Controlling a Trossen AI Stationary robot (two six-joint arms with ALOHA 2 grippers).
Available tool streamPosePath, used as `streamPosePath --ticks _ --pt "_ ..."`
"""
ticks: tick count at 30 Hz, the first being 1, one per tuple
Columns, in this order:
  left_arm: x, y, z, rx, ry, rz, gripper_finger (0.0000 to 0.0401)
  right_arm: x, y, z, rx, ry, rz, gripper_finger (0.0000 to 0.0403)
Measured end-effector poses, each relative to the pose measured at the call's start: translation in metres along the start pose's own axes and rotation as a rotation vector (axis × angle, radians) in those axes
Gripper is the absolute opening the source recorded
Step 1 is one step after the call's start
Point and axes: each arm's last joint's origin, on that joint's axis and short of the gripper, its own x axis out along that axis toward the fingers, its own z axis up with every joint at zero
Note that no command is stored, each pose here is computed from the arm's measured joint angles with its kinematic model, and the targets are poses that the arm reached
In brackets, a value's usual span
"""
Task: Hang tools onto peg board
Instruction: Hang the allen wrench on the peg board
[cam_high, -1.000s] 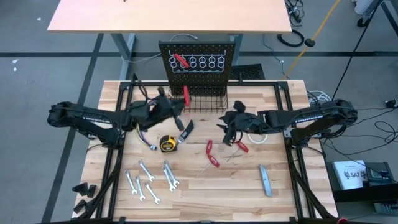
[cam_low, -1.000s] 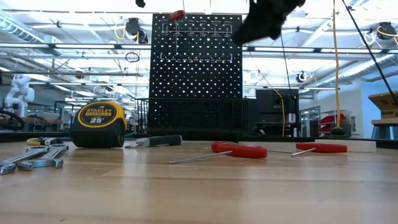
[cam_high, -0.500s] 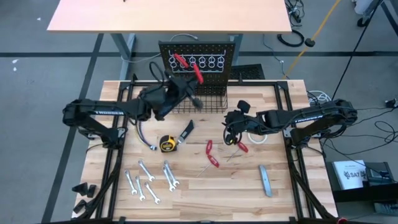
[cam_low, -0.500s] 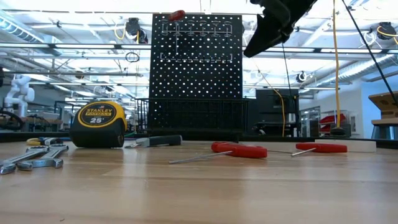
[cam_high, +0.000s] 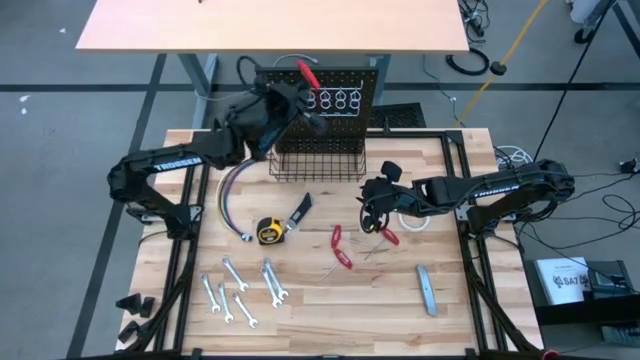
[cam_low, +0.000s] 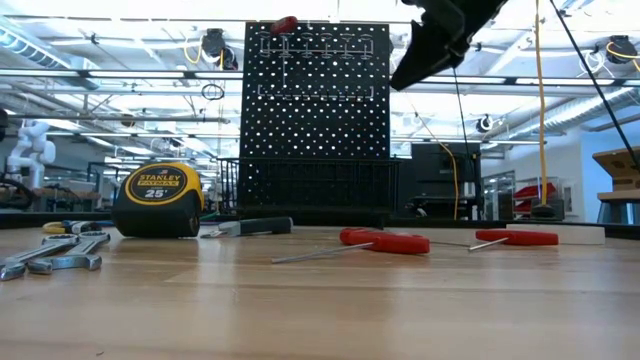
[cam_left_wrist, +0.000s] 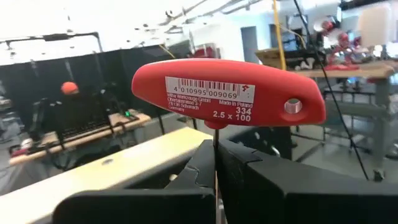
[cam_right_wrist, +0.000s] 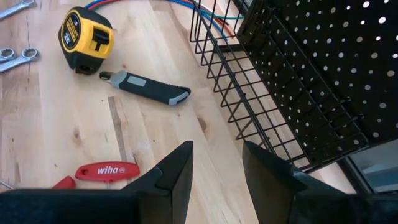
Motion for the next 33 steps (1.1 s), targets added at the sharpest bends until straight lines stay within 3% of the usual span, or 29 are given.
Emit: streamPosePath --ticks 24,33 --pt "0.007 0.006 -0.009 0.031 0.055 0.013 0.0 0.0 0.0 0.0 -0.004 0.0 0.0 0.0132" --pt "0.015 0.017 -0.017 -0.082 0.096 0.031 0.0 0.0 0.0 0.0 0.004 -0.002 0.004 0.0132"
